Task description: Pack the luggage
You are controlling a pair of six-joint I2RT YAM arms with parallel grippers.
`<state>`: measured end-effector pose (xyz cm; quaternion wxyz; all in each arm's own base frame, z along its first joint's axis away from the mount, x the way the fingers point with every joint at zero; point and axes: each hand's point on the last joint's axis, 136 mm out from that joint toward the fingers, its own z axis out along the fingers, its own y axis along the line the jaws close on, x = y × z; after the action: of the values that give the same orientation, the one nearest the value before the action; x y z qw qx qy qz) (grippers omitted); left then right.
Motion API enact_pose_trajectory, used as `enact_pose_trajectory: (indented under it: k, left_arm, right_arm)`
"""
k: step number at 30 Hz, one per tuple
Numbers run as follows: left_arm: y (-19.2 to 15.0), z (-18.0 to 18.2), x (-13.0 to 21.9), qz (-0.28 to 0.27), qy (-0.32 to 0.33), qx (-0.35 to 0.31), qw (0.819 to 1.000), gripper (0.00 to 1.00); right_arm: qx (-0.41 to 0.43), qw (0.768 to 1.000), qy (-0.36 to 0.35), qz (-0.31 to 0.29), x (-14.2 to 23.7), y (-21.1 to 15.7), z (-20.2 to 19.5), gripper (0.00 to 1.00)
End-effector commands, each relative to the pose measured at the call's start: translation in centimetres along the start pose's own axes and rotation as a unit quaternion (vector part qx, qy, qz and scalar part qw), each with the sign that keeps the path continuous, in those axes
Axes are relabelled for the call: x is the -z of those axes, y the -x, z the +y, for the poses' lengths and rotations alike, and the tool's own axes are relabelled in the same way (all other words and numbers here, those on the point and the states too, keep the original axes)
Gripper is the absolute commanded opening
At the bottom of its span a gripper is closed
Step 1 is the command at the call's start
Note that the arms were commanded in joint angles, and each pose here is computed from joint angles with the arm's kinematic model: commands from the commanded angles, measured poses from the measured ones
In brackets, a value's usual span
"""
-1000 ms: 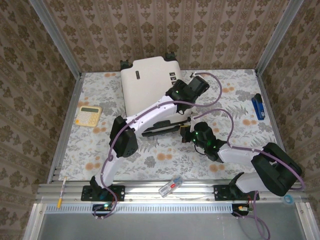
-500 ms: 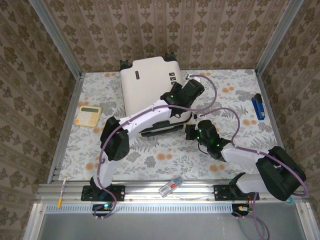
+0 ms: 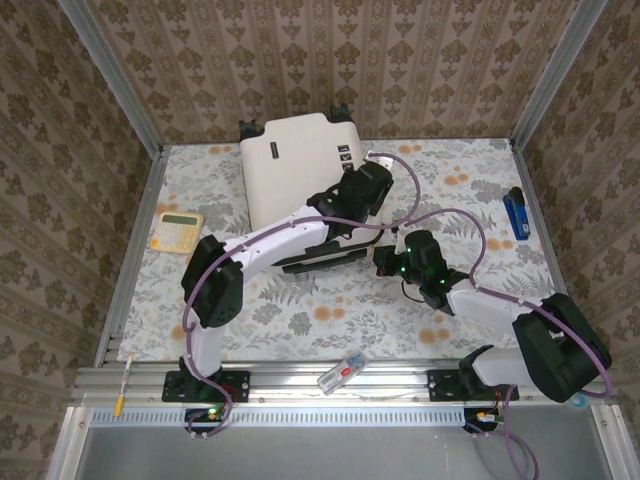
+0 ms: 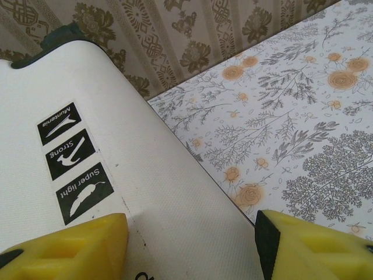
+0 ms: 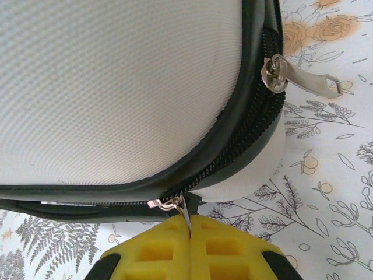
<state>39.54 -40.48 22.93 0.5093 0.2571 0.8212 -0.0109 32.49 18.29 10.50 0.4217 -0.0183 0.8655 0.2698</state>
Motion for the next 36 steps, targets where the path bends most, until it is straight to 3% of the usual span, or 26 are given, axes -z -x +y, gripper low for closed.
enact_pose_trajectory:
  k: [1, 4, 8, 15, 19, 22, 26, 32, 36]
  left_arm:
    - [-13.6, 3.2, -1.2, 0.219, 0.035, -0.157, 0.962, 0.60]
    - [-13.2, 2.9, -1.3, 0.213, 0.028, -0.152, 0.965, 0.60]
    - [-12.7, 2.6, -1.3, 0.206, 0.024, -0.150, 0.967, 0.59]
    - [-13.1, 2.6, -1.3, 0.206, 0.028, -0.140, 0.968, 0.59]
    - [-13.9, 2.6, -1.4, 0.210, 0.027, -0.140, 0.967, 0.59]
    - [-14.3, 2.6, -1.4, 0.212, 0.025, -0.140, 0.967, 0.59]
    - [-14.4, 2.9, -1.3, 0.214, 0.030, -0.145, 0.966, 0.58]
    - [-12.0, 1.9, -0.4, 0.184, 0.000, -0.146, 0.972, 0.62]
    - [-9.5, 2.0, 0.1, 0.164, -0.003, -0.144, 0.976, 0.69]
  right_arm:
    - [-0.019, 0.997, -0.038, -0.063, -0.1, 3.0, -2.5, 0.00]
    - [-0.001, 0.999, 0.001, -0.047, -0.6, 2.3, -1.0, 0.00]
    - [-0.031, 0.996, -0.075, -0.045, -0.6, 2.0, -3.8, 0.00]
    - [-0.200, 0.953, -0.175, -0.148, 1.6, 3.1, -9.0, 0.00]
    - [-0.205, 0.937, -0.212, -0.185, 3.5, 5.6, -10.5, 0.00]
    - [-0.192, 0.941, -0.206, -0.185, 3.3, 7.2, -10.3, 0.00]
    - [-0.134, 0.965, -0.139, -0.179, 2.6, 9.1, -8.0, 0.00]
    - [-0.016, 0.993, -0.017, -0.119, 0.9, 6.8, -3.0, 0.00]
    - [0.030, 0.996, 0.044, -0.072, 0.4, 3.6, -0.5, 0.25]
